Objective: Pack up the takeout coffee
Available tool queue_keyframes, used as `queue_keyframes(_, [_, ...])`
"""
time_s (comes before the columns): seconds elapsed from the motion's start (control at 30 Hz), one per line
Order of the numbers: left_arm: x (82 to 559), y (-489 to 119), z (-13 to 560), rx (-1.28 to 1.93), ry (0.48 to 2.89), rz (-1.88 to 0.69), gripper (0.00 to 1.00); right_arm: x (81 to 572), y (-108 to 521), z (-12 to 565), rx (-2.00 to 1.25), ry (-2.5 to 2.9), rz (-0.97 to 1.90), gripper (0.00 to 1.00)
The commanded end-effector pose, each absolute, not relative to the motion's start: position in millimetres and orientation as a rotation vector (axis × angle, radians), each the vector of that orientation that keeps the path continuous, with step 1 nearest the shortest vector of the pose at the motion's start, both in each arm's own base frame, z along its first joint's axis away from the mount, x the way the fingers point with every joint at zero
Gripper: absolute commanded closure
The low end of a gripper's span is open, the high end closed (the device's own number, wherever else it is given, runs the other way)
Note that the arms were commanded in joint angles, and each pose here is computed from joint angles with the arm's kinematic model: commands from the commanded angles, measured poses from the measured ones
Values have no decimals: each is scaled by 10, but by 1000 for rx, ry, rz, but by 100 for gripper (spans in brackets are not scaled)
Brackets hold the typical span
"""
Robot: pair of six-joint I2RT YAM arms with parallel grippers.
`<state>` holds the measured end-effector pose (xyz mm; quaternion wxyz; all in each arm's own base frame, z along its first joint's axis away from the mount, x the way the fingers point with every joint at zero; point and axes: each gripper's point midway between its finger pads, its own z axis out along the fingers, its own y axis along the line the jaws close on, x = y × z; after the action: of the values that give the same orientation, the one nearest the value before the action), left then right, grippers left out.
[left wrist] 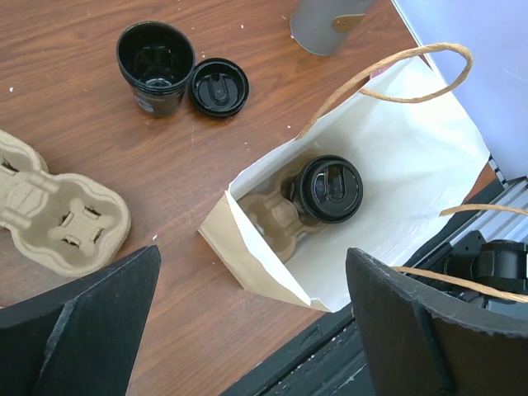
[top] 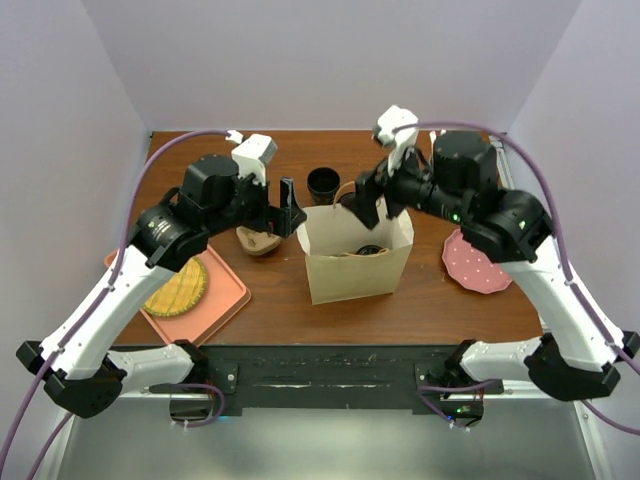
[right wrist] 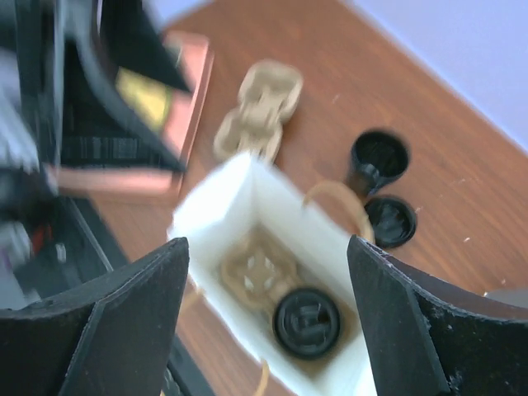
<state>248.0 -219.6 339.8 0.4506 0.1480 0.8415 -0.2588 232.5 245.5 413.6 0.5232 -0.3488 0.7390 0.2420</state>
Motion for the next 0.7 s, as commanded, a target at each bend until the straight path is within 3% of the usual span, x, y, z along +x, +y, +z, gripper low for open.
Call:
queue_keyframes(0.0, [2532,-2085,3768,302,1954,-634,0,2844,2165,4608,-396,1796,389,19])
queue_keyframes(0.17, [2405,-2089,3831,342,1915,-685,0,3560,1492,4512,-95,1823,-61,23])
queue_keyframes(0.4, [2222,-2035,3783,409,1930,-699,0,4492,852,3841,6,1994,-112,29])
queue_keyframes(0.67, [2103,-1983,3810,410,1944,-720,1,5109,582,3089,-79,2200,-135,40])
